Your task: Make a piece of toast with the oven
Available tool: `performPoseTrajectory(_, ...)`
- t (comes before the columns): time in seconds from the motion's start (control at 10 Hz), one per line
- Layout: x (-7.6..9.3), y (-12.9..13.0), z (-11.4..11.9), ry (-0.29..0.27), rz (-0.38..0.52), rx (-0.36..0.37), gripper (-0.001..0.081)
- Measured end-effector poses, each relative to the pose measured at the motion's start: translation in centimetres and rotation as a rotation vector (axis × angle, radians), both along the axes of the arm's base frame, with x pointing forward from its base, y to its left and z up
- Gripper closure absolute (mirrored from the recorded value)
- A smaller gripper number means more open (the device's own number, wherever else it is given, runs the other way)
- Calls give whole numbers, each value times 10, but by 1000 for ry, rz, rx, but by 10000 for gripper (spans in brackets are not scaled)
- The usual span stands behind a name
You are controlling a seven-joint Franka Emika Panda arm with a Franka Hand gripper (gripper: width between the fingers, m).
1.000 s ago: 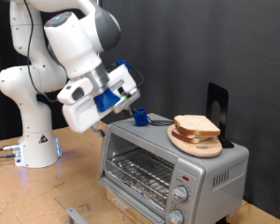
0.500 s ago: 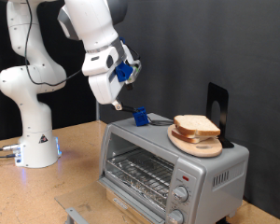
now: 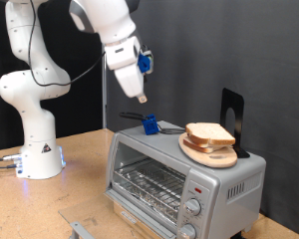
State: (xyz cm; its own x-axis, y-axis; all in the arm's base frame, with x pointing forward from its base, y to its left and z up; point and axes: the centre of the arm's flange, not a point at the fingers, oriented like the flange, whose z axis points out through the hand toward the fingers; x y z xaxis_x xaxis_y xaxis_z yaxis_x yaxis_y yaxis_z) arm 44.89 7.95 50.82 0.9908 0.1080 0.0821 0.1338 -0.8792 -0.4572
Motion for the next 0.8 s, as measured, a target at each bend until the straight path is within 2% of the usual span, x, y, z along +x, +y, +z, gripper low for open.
performPoseTrajectory(0.2, -16, 18, 24, -74, 48, -76, 6)
performPoseTrajectory(0.3, -25, 27, 35, -91, 39, -109, 6)
performPoseTrajectory(0.5, -45, 45, 56, -117, 0, -158, 6)
performPoseTrajectory(0.7, -66, 56, 74, -139, -47, -173, 6)
performPoseTrajectory(0.8, -75, 58, 78, -121, -61, -176, 6)
